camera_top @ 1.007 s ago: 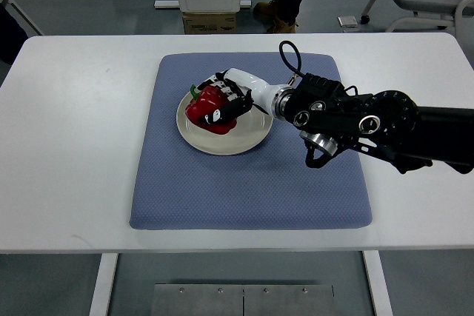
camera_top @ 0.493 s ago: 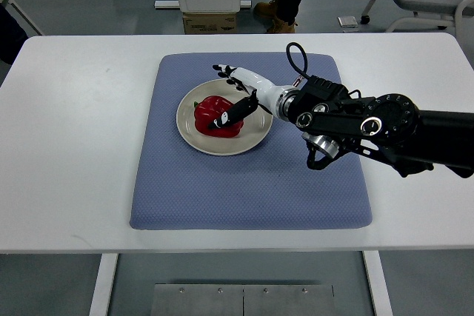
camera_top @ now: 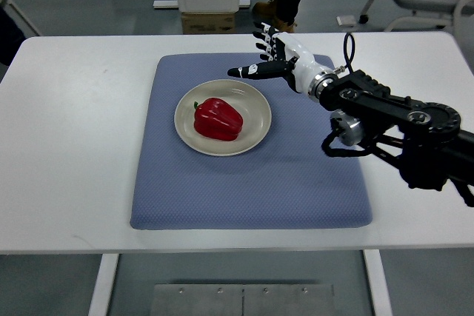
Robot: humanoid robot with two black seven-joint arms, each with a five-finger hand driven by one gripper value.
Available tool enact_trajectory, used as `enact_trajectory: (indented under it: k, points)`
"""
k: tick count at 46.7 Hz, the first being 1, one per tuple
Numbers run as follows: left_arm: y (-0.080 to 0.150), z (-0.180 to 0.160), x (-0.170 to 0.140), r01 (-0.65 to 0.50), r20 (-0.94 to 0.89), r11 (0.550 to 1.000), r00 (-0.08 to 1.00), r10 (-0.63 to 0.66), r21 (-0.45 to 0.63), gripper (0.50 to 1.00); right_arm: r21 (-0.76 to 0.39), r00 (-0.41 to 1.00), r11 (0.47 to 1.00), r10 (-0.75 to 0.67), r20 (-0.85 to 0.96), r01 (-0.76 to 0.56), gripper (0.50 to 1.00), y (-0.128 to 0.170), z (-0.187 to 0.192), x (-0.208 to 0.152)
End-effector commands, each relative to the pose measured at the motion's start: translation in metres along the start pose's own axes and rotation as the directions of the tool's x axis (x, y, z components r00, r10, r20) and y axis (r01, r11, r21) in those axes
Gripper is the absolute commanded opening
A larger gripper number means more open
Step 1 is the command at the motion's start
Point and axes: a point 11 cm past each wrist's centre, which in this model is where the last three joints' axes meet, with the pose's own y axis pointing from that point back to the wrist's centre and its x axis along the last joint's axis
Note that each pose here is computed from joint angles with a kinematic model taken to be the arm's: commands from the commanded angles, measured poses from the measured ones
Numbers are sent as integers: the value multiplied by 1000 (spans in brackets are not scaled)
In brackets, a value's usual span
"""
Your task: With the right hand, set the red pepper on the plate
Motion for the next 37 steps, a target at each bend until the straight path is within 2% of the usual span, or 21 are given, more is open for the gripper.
enact_trajectory:
  k: [1, 8, 13, 22, 30, 37]
  points:
    - [0, 0, 0, 0, 0, 1000, 1000, 0, 0, 1000, 18, 998, 999, 45, 48, -46, 1000, 5, 2, 20]
    - [0, 0, 0, 0, 0, 1000, 1000, 0, 0, 1000, 11, 992, 996, 85, 98, -87, 1000, 13, 12, 42]
    - [0, 0, 0, 0, 0, 1000, 1000, 0, -1, 1000, 51, 968, 994, 78, 237, -93, 1000, 19, 11, 57]
    - [0, 0, 0, 0, 0, 1000, 1000, 0, 0, 1000, 76, 857, 984, 100, 505, -159, 1000, 43, 42, 90]
    - [0, 0, 0, 0, 0, 1000, 1000, 0, 0, 1000, 105, 753, 978, 67, 655, -178, 1000, 55, 49, 107]
    - [0, 0, 0, 0, 0, 1000, 1000, 0, 0, 1000, 134, 696, 965, 63, 716, -225, 1000, 68, 50, 132]
